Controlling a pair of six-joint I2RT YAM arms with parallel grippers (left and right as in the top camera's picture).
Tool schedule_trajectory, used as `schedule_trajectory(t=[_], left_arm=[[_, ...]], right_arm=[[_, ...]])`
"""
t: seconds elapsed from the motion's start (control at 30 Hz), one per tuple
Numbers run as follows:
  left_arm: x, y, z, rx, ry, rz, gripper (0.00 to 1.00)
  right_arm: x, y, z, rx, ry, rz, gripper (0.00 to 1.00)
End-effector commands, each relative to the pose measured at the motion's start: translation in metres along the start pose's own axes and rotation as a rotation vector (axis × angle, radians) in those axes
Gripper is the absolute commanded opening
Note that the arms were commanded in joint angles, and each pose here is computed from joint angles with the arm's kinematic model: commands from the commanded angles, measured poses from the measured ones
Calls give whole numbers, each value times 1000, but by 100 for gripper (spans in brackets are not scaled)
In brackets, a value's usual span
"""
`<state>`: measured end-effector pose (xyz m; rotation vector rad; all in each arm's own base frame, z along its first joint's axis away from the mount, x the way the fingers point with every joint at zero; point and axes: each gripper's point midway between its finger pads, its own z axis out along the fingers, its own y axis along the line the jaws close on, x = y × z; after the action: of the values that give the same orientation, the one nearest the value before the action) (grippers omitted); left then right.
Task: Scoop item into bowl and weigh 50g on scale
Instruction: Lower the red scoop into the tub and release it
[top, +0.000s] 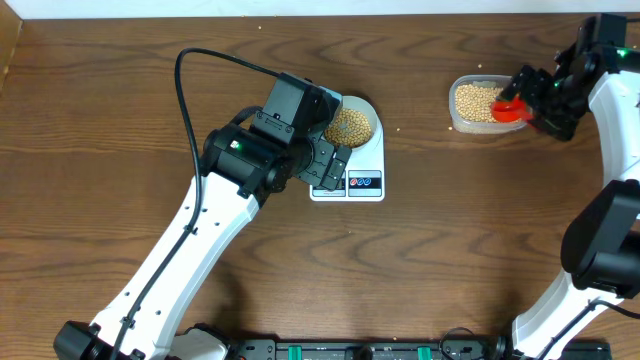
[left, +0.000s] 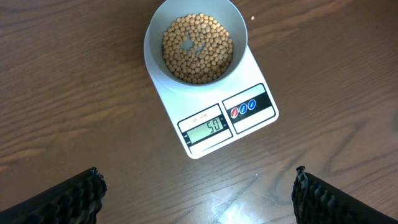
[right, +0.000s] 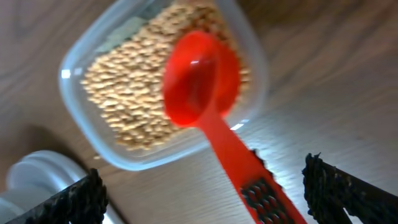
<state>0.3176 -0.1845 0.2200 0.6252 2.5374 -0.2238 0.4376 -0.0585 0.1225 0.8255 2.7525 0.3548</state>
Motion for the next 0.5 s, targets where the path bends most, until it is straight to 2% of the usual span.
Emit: schedule_trajectory(t=[0.0,0.13,0.47], left_arm=[[5,1,5,0,20,8,98],[5,1,5,0,20,8,98],[5,1,5,0,20,8,98]], right_arm=[[-3,-21,3,95,-11,-63,99],[-1,-22,3,103,1,-155,99],[-1,-28,2,136,2,-159,99]])
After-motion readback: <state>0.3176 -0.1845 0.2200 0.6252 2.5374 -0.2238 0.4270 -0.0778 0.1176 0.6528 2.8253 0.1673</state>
